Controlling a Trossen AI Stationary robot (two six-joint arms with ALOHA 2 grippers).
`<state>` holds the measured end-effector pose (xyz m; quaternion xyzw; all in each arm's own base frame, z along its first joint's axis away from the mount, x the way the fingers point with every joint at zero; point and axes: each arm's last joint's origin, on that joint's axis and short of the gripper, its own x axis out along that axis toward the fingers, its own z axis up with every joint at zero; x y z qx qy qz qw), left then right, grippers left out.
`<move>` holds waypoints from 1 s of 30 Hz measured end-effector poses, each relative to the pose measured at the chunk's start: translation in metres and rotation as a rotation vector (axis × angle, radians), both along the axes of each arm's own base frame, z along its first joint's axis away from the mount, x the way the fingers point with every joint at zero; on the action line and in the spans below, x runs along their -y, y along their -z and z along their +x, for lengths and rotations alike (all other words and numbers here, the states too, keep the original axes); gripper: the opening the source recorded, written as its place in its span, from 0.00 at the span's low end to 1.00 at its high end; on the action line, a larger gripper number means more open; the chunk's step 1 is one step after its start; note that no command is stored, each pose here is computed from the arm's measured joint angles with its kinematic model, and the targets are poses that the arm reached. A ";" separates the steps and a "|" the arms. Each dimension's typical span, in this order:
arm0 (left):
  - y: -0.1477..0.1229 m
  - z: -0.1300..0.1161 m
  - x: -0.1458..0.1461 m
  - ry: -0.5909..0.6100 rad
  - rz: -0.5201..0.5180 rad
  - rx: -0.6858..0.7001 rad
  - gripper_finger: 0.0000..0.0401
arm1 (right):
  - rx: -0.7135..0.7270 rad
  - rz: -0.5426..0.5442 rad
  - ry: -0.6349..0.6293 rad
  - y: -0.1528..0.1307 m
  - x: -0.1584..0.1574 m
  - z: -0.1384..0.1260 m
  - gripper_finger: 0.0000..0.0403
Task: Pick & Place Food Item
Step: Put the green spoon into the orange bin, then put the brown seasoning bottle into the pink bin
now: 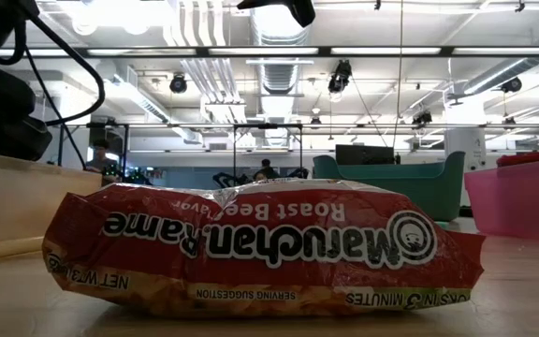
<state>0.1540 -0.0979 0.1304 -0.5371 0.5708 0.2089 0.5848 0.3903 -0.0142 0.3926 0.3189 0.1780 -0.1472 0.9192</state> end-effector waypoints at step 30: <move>-0.034 -0.010 -0.006 0.070 -0.073 0.207 0.60 | -0.045 0.011 0.001 0.004 0.000 -0.002 0.57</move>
